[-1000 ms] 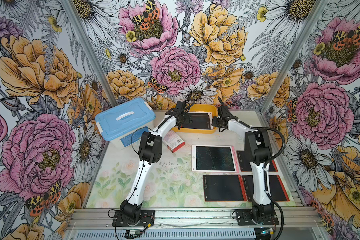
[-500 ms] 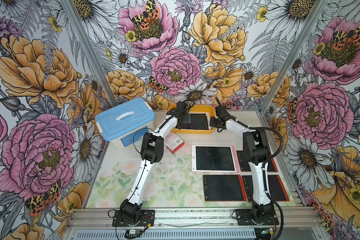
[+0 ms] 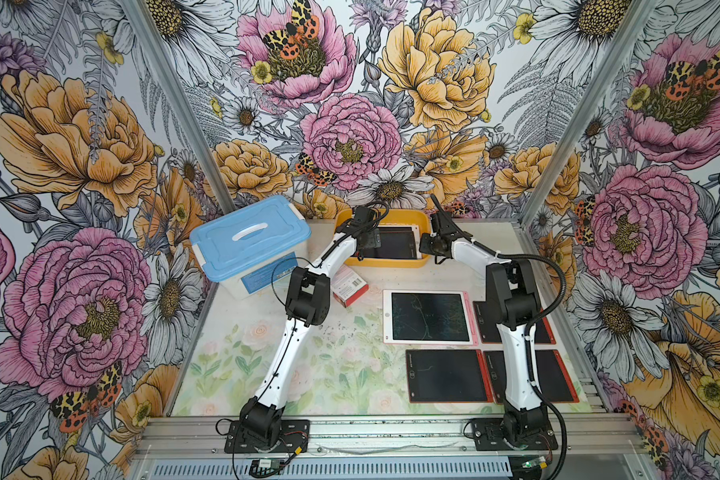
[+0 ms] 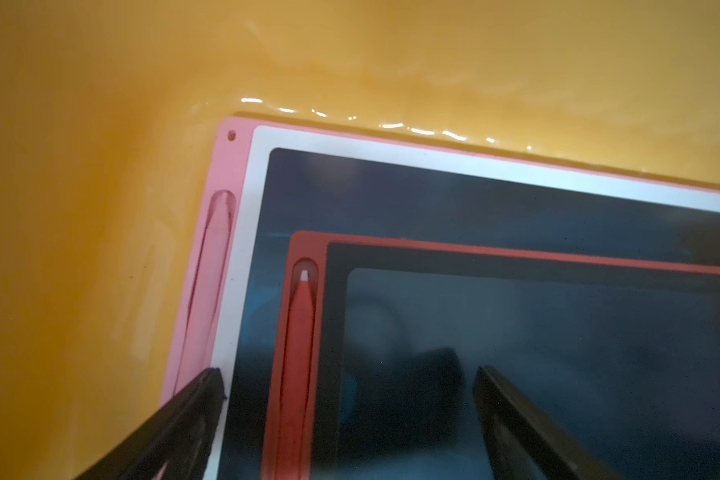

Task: Take out the writing tablet from the storage box
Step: Pick up the writing tablet from the storage box.

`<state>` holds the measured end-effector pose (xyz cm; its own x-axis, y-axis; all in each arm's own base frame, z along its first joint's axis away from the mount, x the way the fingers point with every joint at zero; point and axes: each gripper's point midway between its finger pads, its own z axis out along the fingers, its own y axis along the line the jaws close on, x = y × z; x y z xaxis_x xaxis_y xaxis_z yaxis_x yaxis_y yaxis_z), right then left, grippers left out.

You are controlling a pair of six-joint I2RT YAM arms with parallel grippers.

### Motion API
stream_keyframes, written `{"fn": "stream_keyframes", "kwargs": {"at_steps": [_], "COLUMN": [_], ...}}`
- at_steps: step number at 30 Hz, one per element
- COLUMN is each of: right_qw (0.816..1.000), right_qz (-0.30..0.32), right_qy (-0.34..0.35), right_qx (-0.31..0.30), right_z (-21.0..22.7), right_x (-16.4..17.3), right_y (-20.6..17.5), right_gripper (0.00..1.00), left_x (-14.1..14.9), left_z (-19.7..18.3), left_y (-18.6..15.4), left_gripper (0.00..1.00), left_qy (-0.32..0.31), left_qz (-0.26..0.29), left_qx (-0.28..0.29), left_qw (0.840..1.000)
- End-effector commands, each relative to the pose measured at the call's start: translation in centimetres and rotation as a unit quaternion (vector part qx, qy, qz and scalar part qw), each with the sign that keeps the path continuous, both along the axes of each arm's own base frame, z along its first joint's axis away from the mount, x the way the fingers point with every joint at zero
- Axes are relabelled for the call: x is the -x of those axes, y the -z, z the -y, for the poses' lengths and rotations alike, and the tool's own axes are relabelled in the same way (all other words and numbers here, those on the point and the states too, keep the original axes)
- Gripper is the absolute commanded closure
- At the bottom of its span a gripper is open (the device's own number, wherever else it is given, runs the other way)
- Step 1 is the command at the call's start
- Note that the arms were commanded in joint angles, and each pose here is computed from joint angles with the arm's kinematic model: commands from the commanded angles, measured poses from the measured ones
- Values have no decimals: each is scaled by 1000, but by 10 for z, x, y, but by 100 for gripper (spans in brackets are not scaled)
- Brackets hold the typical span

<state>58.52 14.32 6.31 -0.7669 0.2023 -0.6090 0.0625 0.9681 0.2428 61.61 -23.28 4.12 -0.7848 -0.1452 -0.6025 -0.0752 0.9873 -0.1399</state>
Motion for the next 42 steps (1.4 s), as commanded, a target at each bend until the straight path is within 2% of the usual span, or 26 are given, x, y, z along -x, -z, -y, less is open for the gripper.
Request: {"fn": "stream_keyframes", "kwargs": {"at_steps": [1, 8, 17, 24, 29, 34, 37, 42], "right_qw": [998, 997, 997, 997, 998, 998, 998, 999], "right_qz": [51, 50, 43, 38, 33, 32, 32, 35], "right_qy": [-30, -45, -56, -55, -49, -42, -40, -33], "right_qx": [-15, -23, -33, -33, -29, -26, -25, -19], "right_z": [-21, -36, -51, -53, -52, -50, -49, -47], "right_x": [-17, -16, -16, -15, -15, -17, -18, -20], "right_y": [-30, -29, -20, -13, -7, -3, -1, -2], "right_gripper": [92, 92, 93, 93, 93, 93, 93, 93], "left_x": [10, 18, 17, 17, 20, 26, 31, 39], "left_z": [10, 37, 72, 102, 114, 121, 123, 122], "left_y": [30, 33, -12, -64, -103, -138, -154, -167], "left_gripper": [4, 4, 5, 8, 10, 14, 15, 15], "left_qy": [-3, 13, 50, 88, 112, 129, 138, 143], "left_qz": [-37, -48, -38, -22, -5, 8, 15, 13], "left_qx": [27, 59, 158, 266, 314, 377, 404, 421], "left_qw": [999, 997, 985, 960, 943, 917, 904, 896]}}
